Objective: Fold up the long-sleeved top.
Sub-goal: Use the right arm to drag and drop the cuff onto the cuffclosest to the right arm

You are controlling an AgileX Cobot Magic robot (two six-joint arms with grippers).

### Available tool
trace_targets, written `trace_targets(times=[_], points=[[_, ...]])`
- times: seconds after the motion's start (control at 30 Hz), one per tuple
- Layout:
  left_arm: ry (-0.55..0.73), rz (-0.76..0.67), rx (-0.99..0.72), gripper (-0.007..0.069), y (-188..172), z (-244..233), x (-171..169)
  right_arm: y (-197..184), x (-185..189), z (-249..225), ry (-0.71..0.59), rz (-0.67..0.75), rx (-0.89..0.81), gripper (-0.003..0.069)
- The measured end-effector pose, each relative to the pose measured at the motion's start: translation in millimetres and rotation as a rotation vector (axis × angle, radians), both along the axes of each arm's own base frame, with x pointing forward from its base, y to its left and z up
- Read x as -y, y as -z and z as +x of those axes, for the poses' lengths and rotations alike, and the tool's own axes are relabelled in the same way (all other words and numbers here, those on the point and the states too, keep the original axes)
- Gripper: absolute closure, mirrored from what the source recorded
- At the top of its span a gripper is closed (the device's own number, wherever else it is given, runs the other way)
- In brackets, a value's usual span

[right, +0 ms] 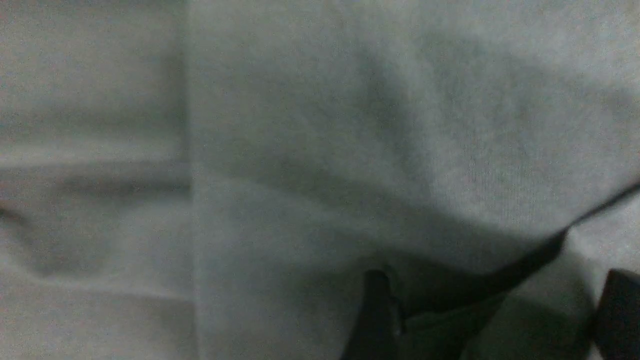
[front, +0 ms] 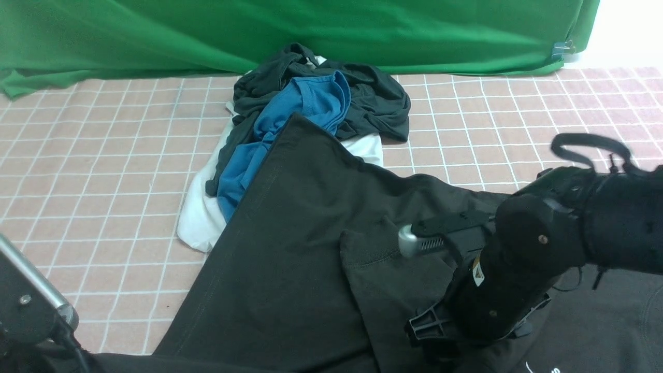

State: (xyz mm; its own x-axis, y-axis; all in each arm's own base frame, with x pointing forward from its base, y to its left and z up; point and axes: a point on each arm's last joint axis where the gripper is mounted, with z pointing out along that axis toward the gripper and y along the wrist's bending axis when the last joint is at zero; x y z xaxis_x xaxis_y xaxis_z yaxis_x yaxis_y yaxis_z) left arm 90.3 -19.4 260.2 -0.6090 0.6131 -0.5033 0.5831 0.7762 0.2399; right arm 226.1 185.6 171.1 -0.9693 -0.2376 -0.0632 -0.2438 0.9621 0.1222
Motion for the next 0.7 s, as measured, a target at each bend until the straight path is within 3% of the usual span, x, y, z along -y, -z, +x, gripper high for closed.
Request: trace_targets(times=[0.03,0.23,0.43,0.57,0.7], points=[[0.0,0.0,0.0,0.0592,0,0,0,1,0,0,-0.002,-0.003,-0.001,0.0146],[0.0,0.0,0.0,0.0592,0,0,0,1,4,-1,-0.04,-0.043,-0.005,0.039],[0.0,-0.005,-0.001,0.0592,0,0,0,-1,8,-6,-0.085,-0.079,-0.047,0.0535],[0.0,-0.021,-0.003,0.0592,0,0,2,-18,11,-10,-0.088,-0.055,-0.011,0.0592],[0.0,-0.033,-0.005,0.0592,0,0,3,-40,18,-15,-0.079,-0.04,0.047,0.0599]])
